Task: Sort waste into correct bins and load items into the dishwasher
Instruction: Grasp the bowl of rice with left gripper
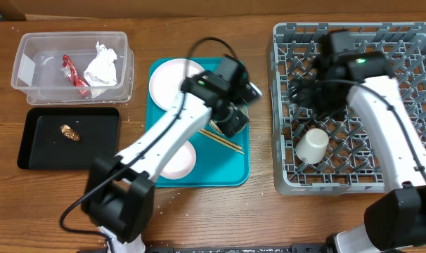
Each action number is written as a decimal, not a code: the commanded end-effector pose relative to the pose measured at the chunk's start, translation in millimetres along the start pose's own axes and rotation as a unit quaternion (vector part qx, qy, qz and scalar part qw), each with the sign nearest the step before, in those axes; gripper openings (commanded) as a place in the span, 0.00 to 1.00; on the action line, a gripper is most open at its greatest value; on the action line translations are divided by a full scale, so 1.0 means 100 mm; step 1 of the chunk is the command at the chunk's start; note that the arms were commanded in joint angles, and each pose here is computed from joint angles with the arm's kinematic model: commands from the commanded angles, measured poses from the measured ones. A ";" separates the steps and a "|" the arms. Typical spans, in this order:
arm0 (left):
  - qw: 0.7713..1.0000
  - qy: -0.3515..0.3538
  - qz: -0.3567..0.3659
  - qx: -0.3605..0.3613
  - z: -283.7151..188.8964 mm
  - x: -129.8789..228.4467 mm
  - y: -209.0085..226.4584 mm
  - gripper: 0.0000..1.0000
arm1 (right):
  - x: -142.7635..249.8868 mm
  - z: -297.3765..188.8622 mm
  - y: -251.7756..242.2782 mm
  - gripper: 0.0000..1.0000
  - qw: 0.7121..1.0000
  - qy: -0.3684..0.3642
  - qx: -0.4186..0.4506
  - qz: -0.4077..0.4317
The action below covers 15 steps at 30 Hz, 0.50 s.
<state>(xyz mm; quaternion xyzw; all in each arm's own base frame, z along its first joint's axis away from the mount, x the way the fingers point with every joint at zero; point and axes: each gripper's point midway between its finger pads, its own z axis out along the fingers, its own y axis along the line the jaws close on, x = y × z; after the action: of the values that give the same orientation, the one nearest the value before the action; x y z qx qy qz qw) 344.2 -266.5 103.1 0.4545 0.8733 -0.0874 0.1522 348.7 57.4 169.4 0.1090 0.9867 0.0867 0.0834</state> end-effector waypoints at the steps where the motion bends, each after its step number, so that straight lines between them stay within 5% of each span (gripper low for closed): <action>1: 0.995 0.031 0.096 0.007 0.25 0.06 -0.14 0.62 | -0.18 -0.33 -0.22 0.95 0.998 -0.050 -0.002 0.033; 8: 0.993 0.061 0.104 -0.011 0.56 0.13 -0.10 0.56 | -0.14 -0.41 -0.49 0.96 0.997 -0.042 0.009 0.060; 15: 0.994 0.066 0.079 -0.032 0.75 0.13 0.00 0.31 | -0.12 -0.41 -0.50 0.96 0.998 -0.037 0.011 0.057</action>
<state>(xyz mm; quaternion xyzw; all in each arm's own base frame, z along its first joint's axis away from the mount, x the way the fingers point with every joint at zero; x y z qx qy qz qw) 345.3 -283.1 35.6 0.5344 0.8365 -0.0337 0.1159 338.8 1.2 181.2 0.1781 0.9778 0.0759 0.0805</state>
